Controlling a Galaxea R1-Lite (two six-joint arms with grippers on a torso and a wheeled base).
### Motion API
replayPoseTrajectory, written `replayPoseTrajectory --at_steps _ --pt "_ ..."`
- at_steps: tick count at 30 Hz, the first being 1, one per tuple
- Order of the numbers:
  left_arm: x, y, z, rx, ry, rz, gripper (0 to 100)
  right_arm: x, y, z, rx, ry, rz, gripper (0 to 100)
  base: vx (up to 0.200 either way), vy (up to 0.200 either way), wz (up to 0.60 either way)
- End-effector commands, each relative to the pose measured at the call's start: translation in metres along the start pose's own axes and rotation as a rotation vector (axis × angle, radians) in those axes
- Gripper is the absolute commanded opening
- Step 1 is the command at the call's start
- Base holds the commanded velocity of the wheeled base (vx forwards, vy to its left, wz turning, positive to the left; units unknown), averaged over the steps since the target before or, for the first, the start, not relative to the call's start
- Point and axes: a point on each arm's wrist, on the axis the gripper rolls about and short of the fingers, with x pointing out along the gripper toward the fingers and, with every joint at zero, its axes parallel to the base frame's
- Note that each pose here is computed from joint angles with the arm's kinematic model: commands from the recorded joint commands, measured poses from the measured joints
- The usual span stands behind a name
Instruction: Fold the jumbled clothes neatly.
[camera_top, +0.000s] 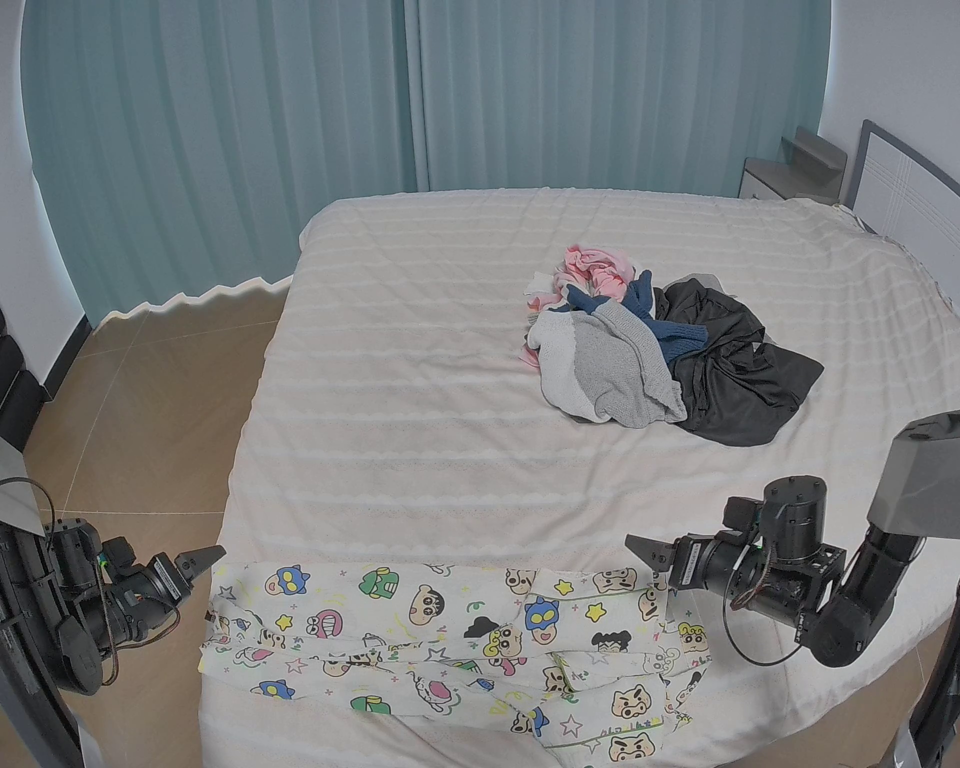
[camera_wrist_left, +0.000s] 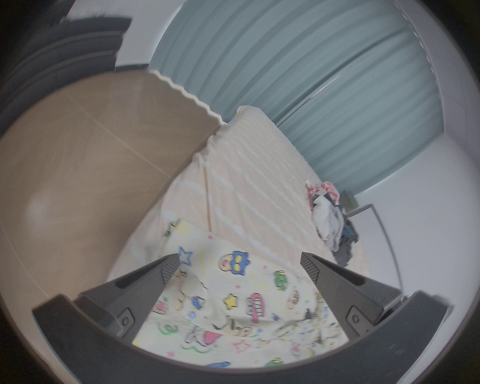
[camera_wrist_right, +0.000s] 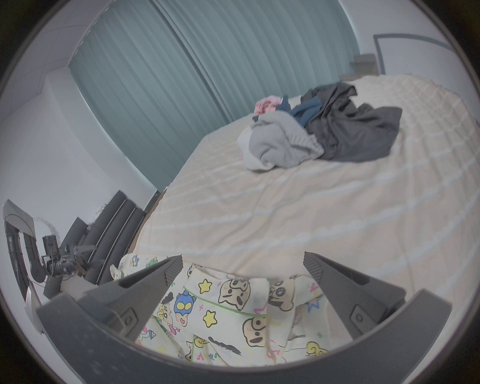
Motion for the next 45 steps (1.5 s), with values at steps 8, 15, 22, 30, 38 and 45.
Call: replayPoseTrajectory --at_steps 8,15,22,30,38,45 --pt "0.011 0.015 -0.016 0.315 0.064 0.147 100 -0.093 0.01 0.02 0.005 -0.186 -0.056 100 0.0 0.0 0.0" --pt "0.033 0.029 -0.011 0.396 0.122 0.185 100 -0.108 0.006 0.01 0.004 -0.16 -0.067 100 0.0 0.0 0.0" --pt "0.043 0.003 0.037 0.247 0.206 0.188 100 -0.107 0.007 0.007 0.01 -0.147 -0.056 100 0.0 0.0 0.0" --pt "0.034 -0.006 0.052 0.295 0.373 0.14 100 -0.108 0.007 0.0 0.003 -0.113 -0.054 100 0.0 0.0 0.0" --pt "0.04 0.002 0.044 0.308 0.433 0.134 100 -0.109 0.01 -0.002 -0.003 -0.103 -0.044 100 0.0 0.0 0.0" --pt "0.056 0.021 0.028 0.344 0.521 0.154 100 -0.11 0.012 -0.008 -0.014 -0.091 -0.024 100 0.0 0.0 0.0"
